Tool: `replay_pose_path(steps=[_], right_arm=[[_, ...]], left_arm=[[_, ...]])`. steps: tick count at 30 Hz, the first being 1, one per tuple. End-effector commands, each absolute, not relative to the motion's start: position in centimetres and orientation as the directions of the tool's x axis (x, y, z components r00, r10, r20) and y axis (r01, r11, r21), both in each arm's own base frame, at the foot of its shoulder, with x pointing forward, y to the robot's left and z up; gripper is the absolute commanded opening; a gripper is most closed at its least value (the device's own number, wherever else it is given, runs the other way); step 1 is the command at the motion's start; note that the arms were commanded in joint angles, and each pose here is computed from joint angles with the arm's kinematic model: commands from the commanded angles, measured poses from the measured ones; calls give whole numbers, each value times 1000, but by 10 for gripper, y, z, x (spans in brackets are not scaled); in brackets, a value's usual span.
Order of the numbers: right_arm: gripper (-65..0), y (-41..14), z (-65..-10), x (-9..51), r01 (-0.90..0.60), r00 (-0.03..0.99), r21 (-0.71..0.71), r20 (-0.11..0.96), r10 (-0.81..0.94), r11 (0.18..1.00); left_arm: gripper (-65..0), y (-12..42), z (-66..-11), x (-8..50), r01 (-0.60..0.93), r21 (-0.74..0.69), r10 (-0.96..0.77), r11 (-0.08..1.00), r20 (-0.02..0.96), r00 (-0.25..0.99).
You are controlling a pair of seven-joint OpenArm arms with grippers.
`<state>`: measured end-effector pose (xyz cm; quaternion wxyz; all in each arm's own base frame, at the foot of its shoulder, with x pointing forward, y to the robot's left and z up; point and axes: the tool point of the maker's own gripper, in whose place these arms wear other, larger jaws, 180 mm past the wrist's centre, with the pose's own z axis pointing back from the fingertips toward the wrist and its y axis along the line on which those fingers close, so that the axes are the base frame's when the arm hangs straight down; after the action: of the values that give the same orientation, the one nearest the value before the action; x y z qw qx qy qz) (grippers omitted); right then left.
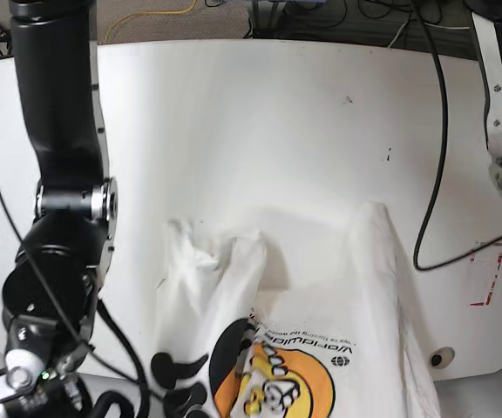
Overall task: Fold the T-shirt properly
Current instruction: 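Lift the held shirt with both grippers and shake it out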
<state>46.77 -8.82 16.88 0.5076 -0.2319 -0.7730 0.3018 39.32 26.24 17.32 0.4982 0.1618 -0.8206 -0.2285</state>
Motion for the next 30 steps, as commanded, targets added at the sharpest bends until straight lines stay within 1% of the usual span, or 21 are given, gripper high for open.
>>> replay_pose_path(steps=[1, 6, 8, 14, 22, 30], right_arm=[[-650, -111, 208, 460, 163, -383, -664, 639, 667, 730], [-650, -112, 219, 462, 169, -379, -662, 640, 668, 730], [-650, -117, 230, 461, 194, -373, -655, 639, 672, 730], [-650, -124, 233, 462, 202, -364, -650, 645, 672, 733], [-650, -128, 222, 469, 193, -338, -654, 656, 675, 732], [-650, -132, 194, 481, 166, -288, -657, 680, 674, 735]], left_arm=[[-647, 271, 201, 383, -88, 509, -481, 856, 725, -492], [-646, 270, 212, 386, -95, 509, -482, 856, 717, -503], [-647, 270, 221, 385, -112, 515, -493, 850, 703, -513], [-647, 265, 227, 386, -107, 525, -498, 844, 695, -519], [-647, 250, 218, 391, -73, 549, -499, 833, 688, -527], [-647, 238, 216, 397, -44, 547, -481, 836, 693, -537]])
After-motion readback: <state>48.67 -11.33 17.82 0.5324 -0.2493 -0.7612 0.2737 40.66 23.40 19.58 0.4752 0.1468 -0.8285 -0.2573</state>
